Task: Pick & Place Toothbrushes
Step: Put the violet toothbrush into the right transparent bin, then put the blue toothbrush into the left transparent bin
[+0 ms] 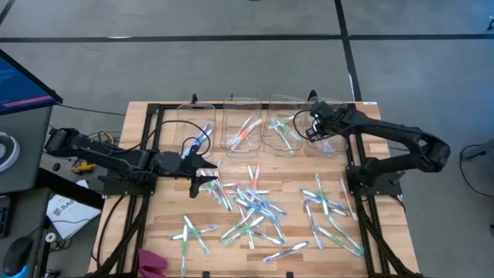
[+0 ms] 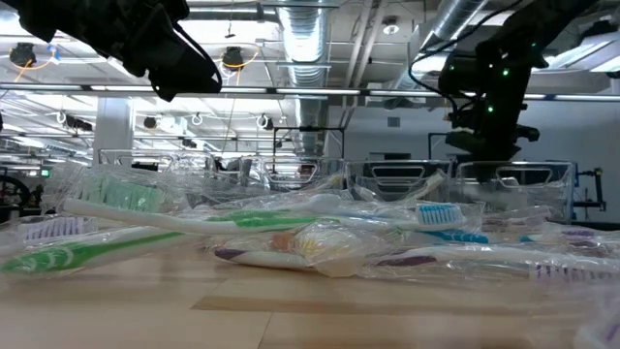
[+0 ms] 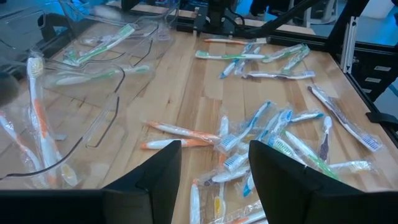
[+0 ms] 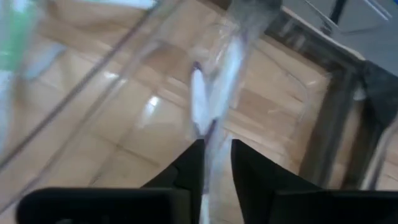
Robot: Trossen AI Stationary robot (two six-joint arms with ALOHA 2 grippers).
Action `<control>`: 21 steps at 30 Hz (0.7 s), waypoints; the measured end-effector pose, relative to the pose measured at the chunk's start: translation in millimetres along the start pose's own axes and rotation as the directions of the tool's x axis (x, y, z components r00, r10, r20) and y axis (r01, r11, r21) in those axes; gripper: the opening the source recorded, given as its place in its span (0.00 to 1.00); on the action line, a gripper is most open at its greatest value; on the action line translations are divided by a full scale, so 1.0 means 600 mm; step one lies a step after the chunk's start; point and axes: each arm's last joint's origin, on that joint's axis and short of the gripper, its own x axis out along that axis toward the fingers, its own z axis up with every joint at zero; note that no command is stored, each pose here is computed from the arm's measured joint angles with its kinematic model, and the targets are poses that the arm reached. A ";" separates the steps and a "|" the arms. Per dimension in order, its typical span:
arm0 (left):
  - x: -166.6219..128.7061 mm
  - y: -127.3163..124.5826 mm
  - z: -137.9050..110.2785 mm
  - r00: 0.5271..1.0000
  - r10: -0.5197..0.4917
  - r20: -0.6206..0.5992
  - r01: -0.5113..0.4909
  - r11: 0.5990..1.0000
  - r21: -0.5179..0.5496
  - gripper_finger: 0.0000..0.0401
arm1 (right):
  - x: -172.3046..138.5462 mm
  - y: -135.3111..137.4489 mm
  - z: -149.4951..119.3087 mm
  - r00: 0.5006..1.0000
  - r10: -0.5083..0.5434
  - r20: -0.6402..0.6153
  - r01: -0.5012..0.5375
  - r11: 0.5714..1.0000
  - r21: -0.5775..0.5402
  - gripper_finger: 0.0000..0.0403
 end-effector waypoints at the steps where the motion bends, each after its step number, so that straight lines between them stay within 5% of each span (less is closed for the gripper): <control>1: 0.000 0.000 0.000 1.000 0.000 0.000 0.000 1.000 0.000 0.45 | 0.002 0.000 0.000 1.000 -0.018 -0.001 0.018 1.000 0.002 0.21; 13: 0.000 0.000 0.000 1.000 -0.003 0.000 0.003 1.000 0.000 0.45 | -0.050 0.007 -0.002 1.000 0.003 0.014 -0.002 0.998 -0.070 0.35; 17: 0.000 0.000 0.000 1.000 -0.003 -0.001 0.003 1.000 0.000 0.45 | -0.103 0.018 -0.017 0.988 0.154 0.030 -0.149 0.979 -0.142 0.35; 21: 0.000 0.000 0.000 1.000 -0.002 0.000 0.002 1.000 0.000 0.45 | -0.149 0.035 -0.047 0.926 0.378 0.019 -0.365 0.906 -0.215 0.34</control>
